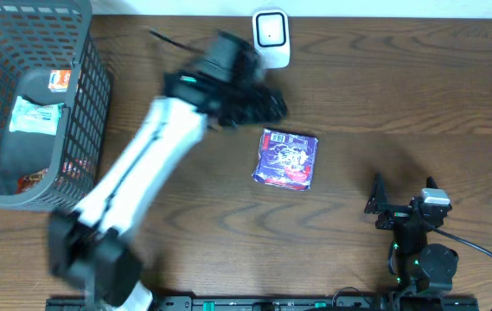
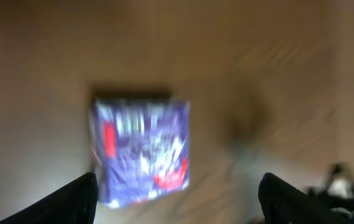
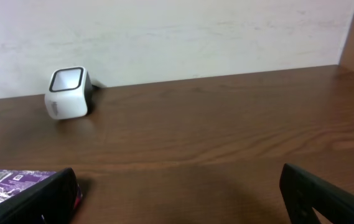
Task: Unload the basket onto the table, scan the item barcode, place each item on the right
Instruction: 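Reach the left gripper back into the basket and grasp the red candy bar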
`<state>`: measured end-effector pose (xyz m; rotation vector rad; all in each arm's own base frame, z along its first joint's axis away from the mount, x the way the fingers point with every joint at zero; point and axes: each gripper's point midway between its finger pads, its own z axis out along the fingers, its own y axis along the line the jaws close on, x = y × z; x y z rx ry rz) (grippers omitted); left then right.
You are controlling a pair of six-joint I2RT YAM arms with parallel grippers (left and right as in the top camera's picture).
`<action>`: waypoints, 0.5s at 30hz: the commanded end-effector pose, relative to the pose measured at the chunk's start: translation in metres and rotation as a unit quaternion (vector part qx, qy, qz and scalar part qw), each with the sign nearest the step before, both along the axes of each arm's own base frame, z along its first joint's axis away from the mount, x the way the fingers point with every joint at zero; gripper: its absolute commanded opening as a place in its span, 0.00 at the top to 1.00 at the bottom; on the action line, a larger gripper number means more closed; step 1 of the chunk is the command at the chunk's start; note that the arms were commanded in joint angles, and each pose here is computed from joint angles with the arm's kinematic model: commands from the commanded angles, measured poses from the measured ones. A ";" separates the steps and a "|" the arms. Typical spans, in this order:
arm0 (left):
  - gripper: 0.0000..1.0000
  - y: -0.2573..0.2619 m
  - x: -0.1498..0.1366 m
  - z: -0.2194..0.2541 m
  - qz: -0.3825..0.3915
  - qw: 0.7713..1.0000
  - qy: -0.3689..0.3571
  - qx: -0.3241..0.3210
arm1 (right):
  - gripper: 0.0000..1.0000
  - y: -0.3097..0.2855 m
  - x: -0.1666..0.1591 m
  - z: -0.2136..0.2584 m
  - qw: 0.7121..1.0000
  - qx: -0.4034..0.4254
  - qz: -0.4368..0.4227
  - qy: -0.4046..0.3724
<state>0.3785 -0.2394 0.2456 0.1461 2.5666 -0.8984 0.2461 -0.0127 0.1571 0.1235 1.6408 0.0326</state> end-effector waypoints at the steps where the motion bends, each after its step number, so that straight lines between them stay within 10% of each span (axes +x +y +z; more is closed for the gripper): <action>1: 0.08 0.047 0.001 0.098 0.014 0.988 -0.149 -0.026 | 0.01 0.002 0.000 0.000 1.000 -0.004 0.004 0.000; 7: 0.04 0.184 -0.007 0.178 0.172 0.939 -0.295 0.048 | 0.01 0.002 0.000 0.000 1.000 -0.004 0.004 0.000; 15: 0.02 0.410 -0.071 0.175 0.536 0.775 -0.223 0.251 | 0.01 0.002 0.000 0.000 1.000 -0.004 0.004 0.000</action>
